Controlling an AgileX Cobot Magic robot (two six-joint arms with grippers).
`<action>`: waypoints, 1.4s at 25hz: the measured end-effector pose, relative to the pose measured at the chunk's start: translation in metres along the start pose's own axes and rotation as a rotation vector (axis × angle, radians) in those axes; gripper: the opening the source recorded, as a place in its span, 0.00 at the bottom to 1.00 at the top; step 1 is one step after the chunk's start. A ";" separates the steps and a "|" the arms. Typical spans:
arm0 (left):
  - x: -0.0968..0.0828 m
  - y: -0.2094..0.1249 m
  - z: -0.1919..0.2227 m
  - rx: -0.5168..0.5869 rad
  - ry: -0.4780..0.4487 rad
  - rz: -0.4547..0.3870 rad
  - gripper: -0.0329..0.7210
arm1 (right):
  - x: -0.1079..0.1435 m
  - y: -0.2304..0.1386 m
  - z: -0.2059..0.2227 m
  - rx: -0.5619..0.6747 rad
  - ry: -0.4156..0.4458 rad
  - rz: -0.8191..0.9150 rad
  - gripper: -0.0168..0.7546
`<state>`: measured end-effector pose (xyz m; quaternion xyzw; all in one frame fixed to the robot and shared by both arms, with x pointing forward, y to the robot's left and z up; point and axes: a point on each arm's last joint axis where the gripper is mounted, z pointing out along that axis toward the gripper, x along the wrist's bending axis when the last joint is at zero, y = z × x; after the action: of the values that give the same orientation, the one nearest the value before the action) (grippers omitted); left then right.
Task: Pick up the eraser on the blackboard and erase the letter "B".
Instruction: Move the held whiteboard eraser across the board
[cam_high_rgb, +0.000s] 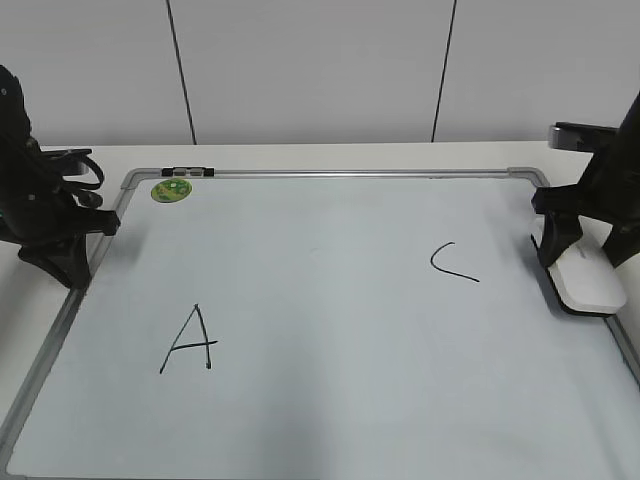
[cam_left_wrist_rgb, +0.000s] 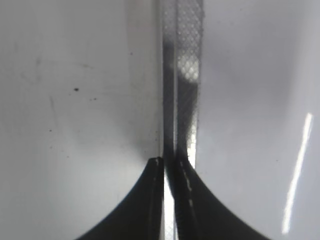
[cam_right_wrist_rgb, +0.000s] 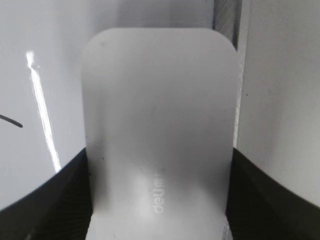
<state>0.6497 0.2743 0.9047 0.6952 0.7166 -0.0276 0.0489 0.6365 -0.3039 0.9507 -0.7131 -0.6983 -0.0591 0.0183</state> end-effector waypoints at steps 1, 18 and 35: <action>0.000 0.000 0.000 0.000 0.000 0.000 0.08 | 0.000 0.001 0.000 -0.016 -0.001 0.000 0.69; 0.000 0.000 0.000 0.000 0.000 0.000 0.08 | -0.004 0.004 0.013 -0.006 -0.024 -0.010 0.70; -0.001 0.003 -0.011 -0.033 -0.001 0.005 0.21 | 0.001 0.018 -0.022 0.015 -0.014 -0.017 0.84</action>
<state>0.6524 0.2744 0.9156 0.6959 0.7154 -0.0161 0.0606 0.6537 -0.3058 0.9732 -0.7073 -0.7049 -0.0492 0.0184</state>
